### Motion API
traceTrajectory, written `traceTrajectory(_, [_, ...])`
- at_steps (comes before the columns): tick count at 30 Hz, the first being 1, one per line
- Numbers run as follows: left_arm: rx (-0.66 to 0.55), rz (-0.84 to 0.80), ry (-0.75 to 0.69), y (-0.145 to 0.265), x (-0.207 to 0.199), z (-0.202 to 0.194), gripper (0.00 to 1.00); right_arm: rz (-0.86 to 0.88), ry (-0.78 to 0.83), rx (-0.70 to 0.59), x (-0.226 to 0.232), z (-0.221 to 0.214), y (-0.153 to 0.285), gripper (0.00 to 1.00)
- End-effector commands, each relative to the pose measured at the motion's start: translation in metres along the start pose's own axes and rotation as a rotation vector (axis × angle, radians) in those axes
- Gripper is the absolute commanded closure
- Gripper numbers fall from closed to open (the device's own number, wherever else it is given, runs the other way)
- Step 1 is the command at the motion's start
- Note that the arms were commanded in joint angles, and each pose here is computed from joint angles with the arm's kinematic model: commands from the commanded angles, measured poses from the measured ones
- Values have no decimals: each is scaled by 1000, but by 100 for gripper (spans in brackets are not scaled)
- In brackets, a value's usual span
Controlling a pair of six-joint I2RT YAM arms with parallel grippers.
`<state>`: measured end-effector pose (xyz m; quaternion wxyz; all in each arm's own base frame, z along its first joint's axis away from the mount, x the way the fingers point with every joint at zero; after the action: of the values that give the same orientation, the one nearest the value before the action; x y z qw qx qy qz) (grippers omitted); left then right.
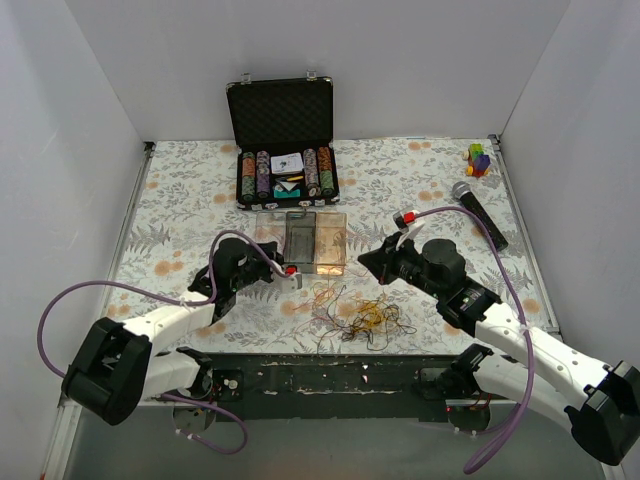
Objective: Untangle the cables
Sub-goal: Place the cable in the bin.
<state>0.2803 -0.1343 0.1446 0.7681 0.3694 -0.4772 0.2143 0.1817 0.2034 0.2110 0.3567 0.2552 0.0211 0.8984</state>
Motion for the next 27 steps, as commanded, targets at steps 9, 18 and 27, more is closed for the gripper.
traceTrajectory(9, [4,-117,178,-4,15,6,83,39,-10,-63,6,14,-1,99])
traceTrajectory(18, [-100,-118,354,24,65,40,58,69,-6,-67,12,24,-6,99])
traceTrajectory(27, [-200,-72,646,69,105,77,28,158,12,-90,32,51,-15,99])
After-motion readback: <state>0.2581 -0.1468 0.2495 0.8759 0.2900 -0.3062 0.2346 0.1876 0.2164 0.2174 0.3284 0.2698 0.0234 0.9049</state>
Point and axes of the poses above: each gripper's point midway between its finger pads, its own y axis back along the fingers, its own x axis along the line the jaws close on, z = x × y, the point moved 6 cm from there along y, back along the fingers, and after that the axes turned 4 degrees about -y, right-handed, at the moved point
